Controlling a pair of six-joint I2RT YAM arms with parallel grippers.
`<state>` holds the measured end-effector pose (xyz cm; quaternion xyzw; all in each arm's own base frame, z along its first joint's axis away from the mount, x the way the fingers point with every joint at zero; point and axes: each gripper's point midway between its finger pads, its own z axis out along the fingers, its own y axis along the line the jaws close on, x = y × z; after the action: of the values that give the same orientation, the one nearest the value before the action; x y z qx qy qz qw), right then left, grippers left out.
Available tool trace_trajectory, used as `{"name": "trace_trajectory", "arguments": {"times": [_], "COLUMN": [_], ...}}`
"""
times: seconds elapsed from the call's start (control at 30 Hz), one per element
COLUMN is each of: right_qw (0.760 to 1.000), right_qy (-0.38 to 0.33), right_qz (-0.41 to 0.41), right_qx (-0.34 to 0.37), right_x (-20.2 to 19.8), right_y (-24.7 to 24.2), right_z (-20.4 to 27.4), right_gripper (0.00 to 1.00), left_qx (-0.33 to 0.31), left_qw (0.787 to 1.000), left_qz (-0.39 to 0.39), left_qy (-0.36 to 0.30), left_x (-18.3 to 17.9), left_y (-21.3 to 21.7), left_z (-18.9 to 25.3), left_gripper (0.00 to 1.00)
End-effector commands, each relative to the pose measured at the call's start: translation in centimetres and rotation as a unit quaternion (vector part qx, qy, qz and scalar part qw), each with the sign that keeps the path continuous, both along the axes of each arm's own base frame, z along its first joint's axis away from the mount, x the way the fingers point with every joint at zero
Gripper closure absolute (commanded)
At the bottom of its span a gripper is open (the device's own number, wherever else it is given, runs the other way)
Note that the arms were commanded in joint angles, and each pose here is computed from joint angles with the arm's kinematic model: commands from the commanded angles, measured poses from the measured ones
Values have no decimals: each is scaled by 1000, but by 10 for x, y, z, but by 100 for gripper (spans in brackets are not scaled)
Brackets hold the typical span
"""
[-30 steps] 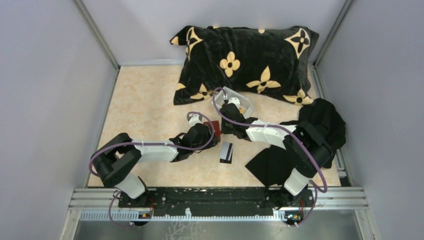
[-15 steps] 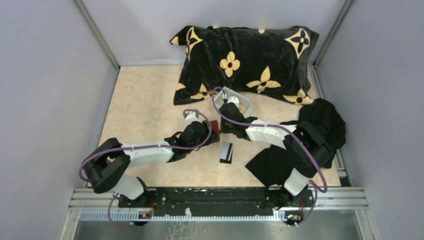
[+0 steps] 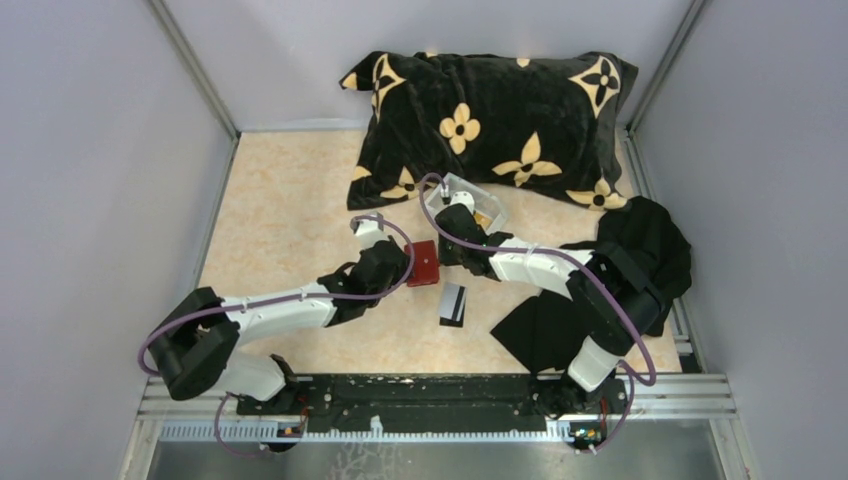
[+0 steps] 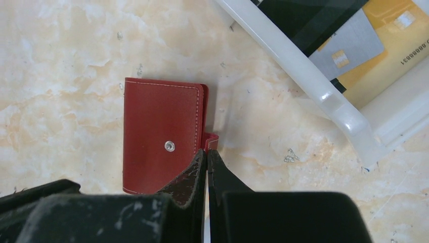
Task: Put the credit cards into the card holder
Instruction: Close the card holder at the center of the board.
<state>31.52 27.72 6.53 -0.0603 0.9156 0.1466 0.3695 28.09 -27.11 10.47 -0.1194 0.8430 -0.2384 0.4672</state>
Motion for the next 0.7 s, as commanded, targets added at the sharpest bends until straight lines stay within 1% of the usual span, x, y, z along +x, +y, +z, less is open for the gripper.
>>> {"name": "trace_trajectory", "arguments": {"times": [0.0,0.17,0.23,0.4,0.67], "right_qw": [999,999,999,999,998], "right_qy": [-39,-44,-34,-31,-27], "right_qz": [9,17,21,30,44], "right_qx": [12,6,-9,-20,-29], "right_x": [14,14,13,11,9], "right_y": [16,20,20,24,32], "right_z": [30,35,23,20,17], "right_gripper": [100,100,100,100,100], "left_qx": [73,98,105,116,119], "left_qw": [997,994,993,991,991], "left_qz": [37,45,44,44,37], "left_qy": [-1,14,22,40,47], "left_x": [8,11,12,13,18], "left_y": [29,36,37,40,39], "left_z": [-16,-33,-41,-58,-69], "left_gripper": [84,90,93,99,100]}}
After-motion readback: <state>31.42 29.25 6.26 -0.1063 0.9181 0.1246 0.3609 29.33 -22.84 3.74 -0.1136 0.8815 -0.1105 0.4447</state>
